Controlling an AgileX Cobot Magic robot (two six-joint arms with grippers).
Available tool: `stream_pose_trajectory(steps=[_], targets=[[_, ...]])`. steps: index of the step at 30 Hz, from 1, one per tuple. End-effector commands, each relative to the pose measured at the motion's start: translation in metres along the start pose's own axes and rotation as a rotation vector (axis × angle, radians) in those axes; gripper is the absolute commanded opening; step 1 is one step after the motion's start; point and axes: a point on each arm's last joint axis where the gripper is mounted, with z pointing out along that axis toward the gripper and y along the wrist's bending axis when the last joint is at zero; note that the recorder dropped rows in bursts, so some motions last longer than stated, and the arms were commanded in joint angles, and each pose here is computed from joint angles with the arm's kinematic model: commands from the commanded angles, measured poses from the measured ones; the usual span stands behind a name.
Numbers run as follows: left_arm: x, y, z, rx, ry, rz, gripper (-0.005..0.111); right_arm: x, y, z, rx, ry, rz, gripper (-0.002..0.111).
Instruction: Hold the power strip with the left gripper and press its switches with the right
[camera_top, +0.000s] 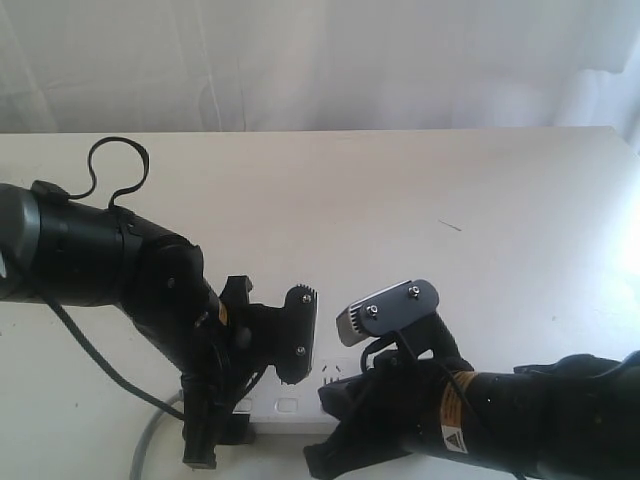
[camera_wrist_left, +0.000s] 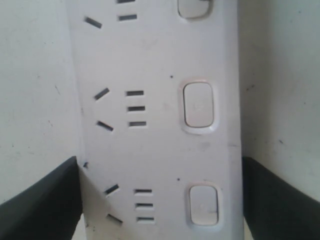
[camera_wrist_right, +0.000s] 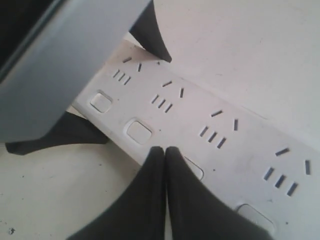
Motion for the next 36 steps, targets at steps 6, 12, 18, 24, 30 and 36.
stream_pose_trajectory(steps=[6,12,18,24,30,36], targets=[[0.013,-0.033,0.023,0.242,0.125,-0.023,0.0,0.011,-0.003,0.015,-0.014,0.029,0.016,0.0],[0.013,-0.034,0.023,0.254,0.131,-0.023,0.0,0.009,-0.007,0.016,0.027,0.001,0.034,0.0],[0.013,-0.034,0.023,0.258,0.134,-0.023,0.0,0.007,-0.01,0.016,0.061,-0.022,0.04,0.0],[0.013,-0.034,0.023,0.257,0.133,-0.023,0.0,0.012,-0.011,0.016,0.073,0.023,0.039,0.0],[0.013,-0.034,0.023,0.258,0.127,-0.035,0.0,0.017,-0.01,0.017,0.083,0.07,0.043,0.0],[0.012,-0.034,0.023,0.26,0.124,-0.04,0.0,0.021,0.005,0.018,0.037,0.085,0.001,0.0]])
